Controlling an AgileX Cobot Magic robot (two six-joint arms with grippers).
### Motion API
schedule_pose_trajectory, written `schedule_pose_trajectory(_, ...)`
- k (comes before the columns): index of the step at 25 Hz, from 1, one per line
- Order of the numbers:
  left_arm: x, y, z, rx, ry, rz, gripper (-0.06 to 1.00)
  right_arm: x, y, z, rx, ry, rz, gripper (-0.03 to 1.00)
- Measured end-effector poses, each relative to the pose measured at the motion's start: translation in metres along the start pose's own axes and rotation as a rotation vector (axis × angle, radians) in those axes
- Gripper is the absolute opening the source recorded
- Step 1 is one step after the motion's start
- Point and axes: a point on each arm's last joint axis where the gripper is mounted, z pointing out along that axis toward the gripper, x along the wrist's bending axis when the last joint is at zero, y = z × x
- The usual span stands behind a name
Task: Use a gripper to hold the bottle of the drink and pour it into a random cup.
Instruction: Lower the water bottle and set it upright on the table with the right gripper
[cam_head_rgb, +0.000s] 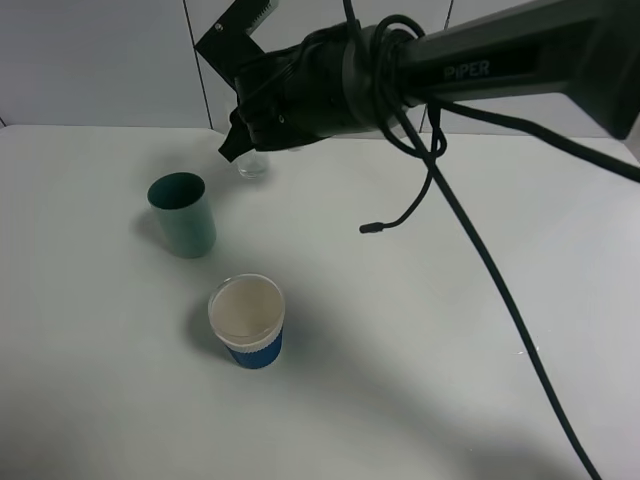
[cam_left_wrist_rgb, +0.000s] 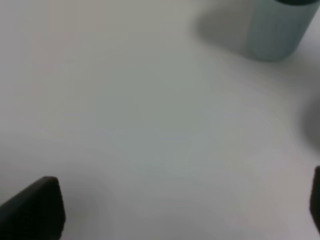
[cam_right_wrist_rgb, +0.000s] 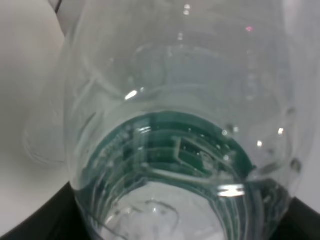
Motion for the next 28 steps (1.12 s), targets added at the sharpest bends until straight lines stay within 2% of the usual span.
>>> schedule_pose_trajectory(4, 0.0, 0.0, 0.0, 0.0, 0.0, 0.0, 0.99, -0.002, 0.001, -0.006, 0.027, 0.034, 0.017, 0.57)
schedule_pose_trajectory(13, 0.0, 0.0, 0.0, 0.0, 0.0, 0.0, 0.99, 0.006, -0.006, -0.011, 0.128, 0.16, -0.051, 0.57)
schedule_pose_trajectory(23, 0.0, 0.0, 0.0, 0.0, 0.0, 0.0, 0.99, -0.008, 0.005, -0.035, 0.152, 0.243, -0.061, 0.57)
schedule_pose_trajectory(28, 0.0, 0.0, 0.0, 0.0, 0.0, 0.0, 0.99, -0.012, 0.002, -0.034, 0.175, 0.275, -0.042, 0.57)
